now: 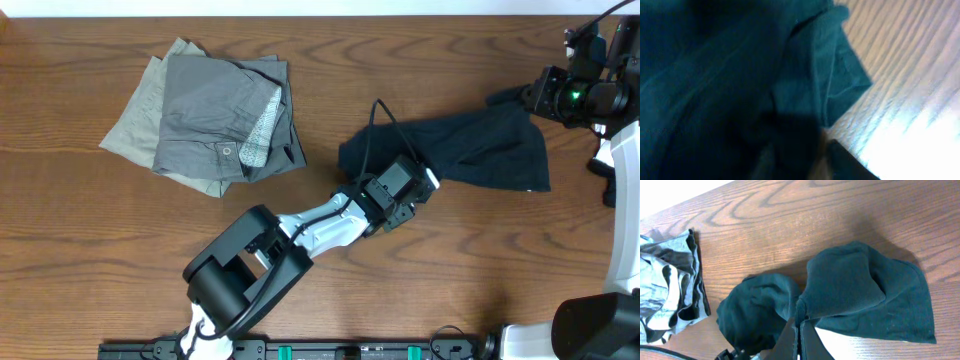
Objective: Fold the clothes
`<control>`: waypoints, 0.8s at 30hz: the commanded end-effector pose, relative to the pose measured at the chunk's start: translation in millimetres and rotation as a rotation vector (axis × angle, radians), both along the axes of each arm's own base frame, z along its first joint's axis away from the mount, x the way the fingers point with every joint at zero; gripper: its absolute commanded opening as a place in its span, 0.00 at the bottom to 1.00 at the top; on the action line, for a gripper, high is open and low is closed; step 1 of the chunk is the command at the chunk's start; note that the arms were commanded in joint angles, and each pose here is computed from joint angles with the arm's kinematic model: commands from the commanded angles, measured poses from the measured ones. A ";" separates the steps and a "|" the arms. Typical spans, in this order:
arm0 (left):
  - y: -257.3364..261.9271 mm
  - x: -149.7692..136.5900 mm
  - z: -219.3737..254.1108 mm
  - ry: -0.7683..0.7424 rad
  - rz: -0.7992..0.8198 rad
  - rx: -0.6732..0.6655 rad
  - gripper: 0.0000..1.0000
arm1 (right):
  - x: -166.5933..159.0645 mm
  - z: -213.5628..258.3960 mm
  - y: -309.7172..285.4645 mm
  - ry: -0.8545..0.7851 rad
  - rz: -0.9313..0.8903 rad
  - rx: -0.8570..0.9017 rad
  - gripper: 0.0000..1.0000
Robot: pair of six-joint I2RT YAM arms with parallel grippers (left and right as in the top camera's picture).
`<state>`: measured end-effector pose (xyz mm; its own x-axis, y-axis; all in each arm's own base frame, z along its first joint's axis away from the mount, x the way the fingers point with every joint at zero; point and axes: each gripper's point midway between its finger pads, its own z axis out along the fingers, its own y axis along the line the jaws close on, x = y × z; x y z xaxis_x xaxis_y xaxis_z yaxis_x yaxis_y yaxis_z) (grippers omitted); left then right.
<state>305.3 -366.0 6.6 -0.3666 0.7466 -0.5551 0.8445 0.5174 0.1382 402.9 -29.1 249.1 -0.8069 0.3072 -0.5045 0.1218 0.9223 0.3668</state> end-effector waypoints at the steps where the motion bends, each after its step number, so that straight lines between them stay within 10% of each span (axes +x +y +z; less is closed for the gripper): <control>1: 5.4 16.8 9.2 -0.083 0.036 0.038 0.12 | -1.5 8.2 3.6 -0.023 0.015 -0.013 0.01; 18: 78.4 0.8 240.5 -0.380 0.197 -0.152 0.06 | -10.2 -0.5 -44.3 0.047 -0.233 -0.067 0.01; 24: 63.8 -23.3 238.3 -0.277 0.086 -0.219 0.17 | -15.3 -2.9 -41.6 0.068 -0.223 -0.038 0.01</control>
<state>288.4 -286.5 262.8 -0.2110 0.5631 -0.7990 0.6780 0.6731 0.2952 390.6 -71.6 238.2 -0.7682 0.4464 -0.4588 0.3384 0.8916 0.3009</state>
